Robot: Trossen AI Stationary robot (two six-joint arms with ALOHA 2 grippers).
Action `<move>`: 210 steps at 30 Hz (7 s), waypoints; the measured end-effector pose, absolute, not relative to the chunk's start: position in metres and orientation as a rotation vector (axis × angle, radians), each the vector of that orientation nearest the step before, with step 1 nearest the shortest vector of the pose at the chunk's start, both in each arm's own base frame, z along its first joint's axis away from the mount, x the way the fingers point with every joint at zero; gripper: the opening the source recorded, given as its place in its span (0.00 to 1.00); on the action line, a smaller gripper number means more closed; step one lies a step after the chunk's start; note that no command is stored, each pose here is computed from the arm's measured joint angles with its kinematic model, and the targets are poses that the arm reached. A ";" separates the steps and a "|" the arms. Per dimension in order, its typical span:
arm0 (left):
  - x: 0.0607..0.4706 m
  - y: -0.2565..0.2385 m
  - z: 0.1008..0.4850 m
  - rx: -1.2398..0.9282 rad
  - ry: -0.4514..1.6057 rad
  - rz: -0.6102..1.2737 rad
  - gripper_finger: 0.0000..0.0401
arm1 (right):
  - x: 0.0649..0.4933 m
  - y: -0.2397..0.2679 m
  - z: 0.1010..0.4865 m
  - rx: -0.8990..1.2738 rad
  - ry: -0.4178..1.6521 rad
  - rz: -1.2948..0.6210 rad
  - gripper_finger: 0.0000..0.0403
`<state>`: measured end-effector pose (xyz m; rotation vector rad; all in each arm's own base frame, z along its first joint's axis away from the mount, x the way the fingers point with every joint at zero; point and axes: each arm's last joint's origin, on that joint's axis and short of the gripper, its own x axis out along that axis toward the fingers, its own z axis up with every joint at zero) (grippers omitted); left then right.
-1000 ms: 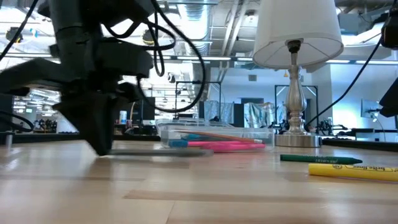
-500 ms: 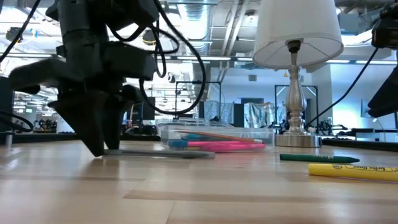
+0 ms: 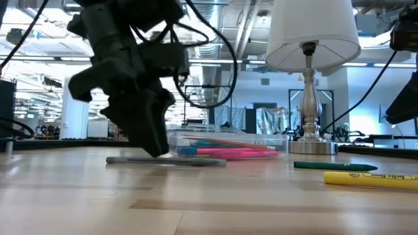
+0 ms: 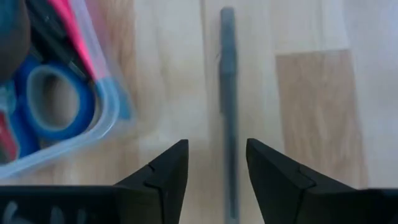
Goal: Pick & place school supplies into a supply box
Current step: Put the gray ballpen into the transparent supply box, then put the green crayon into the transparent supply box
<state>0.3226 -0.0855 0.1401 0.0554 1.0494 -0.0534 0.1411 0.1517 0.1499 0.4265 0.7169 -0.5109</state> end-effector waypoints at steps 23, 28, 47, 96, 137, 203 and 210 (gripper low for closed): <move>0.327 -0.093 0.116 0.079 1.098 -0.126 0.13 | 0.144 0.152 0.150 0.451 0.710 -0.513 0.30; 0.326 -0.095 0.116 0.099 1.104 -0.139 0.06 | 0.144 0.152 0.150 0.451 0.710 -0.513 0.30; 0.355 -0.096 0.149 0.081 1.015 -0.147 0.04 | 0.144 0.152 0.150 0.453 0.708 -0.513 0.30; 0.391 0.036 0.163 0.033 1.038 0.081 0.27 | 0.164 0.146 0.153 0.513 0.657 -0.514 0.30; 0.387 0.042 0.162 -0.437 1.064 0.127 0.32 | 0.166 0.149 0.154 0.535 0.667 -0.482 0.30; 0.314 -0.087 0.303 0.141 0.630 0.344 0.32 | 0.243 0.114 0.106 0.239 1.066 -0.190 0.02; 0.314 -0.088 0.303 0.129 0.628 0.339 0.32 | 0.243 0.114 0.107 0.279 1.059 -0.213 0.04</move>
